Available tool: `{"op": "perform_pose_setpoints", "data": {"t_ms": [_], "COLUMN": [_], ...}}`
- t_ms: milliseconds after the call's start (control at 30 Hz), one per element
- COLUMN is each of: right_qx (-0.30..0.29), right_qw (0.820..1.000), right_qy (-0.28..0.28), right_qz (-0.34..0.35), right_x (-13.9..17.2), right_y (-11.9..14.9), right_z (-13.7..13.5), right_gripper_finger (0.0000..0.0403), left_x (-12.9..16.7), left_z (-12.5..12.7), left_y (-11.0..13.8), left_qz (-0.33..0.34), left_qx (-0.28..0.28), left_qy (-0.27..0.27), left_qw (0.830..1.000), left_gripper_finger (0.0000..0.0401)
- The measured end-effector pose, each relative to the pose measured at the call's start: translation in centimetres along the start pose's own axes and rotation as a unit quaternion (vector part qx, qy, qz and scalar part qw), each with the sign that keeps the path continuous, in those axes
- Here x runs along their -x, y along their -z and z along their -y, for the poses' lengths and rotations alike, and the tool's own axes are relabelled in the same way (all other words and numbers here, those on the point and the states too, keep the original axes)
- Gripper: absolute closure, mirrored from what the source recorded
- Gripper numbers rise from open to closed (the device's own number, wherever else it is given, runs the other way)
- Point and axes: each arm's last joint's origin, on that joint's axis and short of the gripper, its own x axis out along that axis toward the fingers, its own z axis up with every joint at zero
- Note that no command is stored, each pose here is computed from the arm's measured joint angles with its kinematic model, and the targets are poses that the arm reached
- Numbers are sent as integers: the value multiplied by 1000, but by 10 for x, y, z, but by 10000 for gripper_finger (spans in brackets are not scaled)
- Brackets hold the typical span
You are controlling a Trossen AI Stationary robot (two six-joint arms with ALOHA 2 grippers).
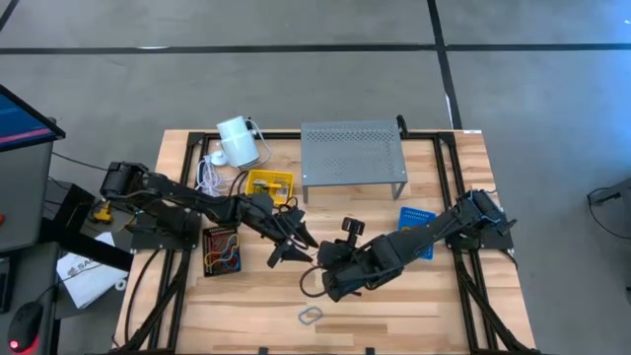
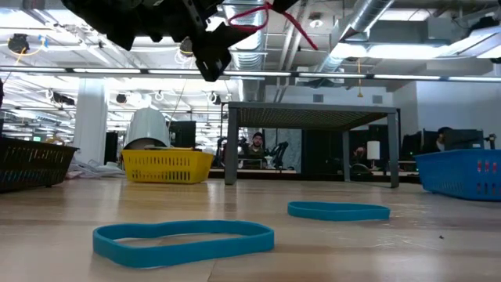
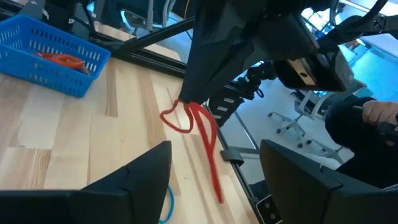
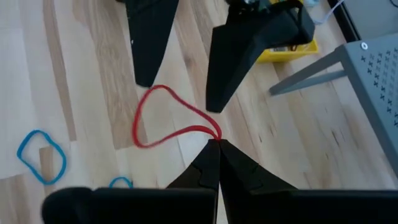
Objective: Pick & Place Office Desk Supplies
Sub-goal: Put the red rubber band into the black bin
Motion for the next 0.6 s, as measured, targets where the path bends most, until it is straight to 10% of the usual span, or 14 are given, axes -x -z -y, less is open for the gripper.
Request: {"op": "perform_pose_setpoints", "data": {"t_ms": [367, 600], "right_qx": [4, 5], "right_qw": [1000, 1000], "right_qy": [-2, -6], "right_qz": [16, 17], "right_x": [-7, -6], "right_y": [-9, -9], "right_z": [6, 5], "right_gripper_finger": [403, 403], "left_x": [-1, -2], "left_z": [3, 6], "left_y": [4, 5], "left_qz": [-13, -23], "left_qx": [2, -22], "left_qy": [2, 33], "left_qw": [1000, 999], "left_gripper_finger": [239, 380]}}
